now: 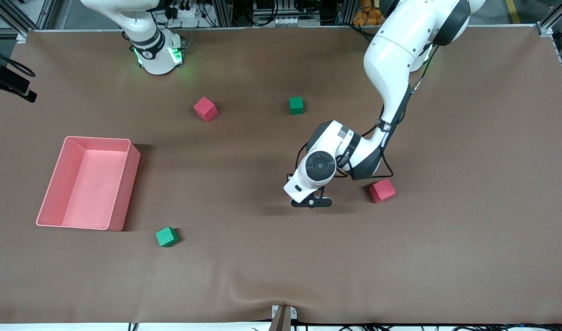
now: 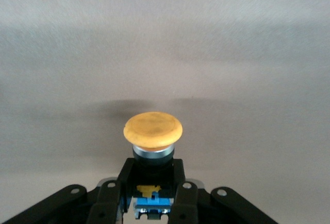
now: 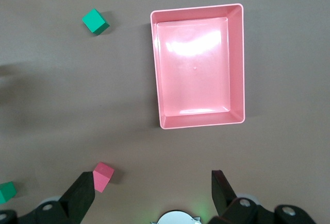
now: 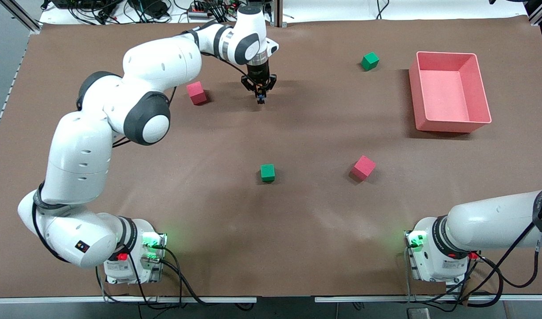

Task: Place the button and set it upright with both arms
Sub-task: 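Lift the button and turn it upright with the left gripper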

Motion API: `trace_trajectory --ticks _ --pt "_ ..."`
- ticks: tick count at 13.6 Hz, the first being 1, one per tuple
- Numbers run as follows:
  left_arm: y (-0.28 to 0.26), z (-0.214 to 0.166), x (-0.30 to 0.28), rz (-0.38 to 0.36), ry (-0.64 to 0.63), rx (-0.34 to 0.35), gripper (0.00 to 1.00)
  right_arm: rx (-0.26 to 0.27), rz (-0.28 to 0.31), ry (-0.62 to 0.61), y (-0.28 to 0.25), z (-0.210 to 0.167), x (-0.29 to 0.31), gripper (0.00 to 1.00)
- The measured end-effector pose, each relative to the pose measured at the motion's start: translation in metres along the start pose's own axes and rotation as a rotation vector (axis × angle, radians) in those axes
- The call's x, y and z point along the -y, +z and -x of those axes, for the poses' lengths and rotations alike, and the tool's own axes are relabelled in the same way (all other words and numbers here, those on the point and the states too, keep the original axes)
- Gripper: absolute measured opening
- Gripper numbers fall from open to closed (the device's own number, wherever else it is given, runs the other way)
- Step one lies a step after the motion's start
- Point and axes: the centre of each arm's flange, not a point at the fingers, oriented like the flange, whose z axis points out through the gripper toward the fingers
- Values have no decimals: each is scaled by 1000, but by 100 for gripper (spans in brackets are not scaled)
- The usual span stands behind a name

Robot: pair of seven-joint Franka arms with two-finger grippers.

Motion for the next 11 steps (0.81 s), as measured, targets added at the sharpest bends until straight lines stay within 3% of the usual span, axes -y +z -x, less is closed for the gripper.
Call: trace_trajectory --ticks 7,11 --pt "-29 45 -55 -90 -173 -155 33 -7 0 0 0 -1 0 100" --pt "-22 86 -101 -141 -284 -298 33 -14 -1 0 0 -3 0 100"
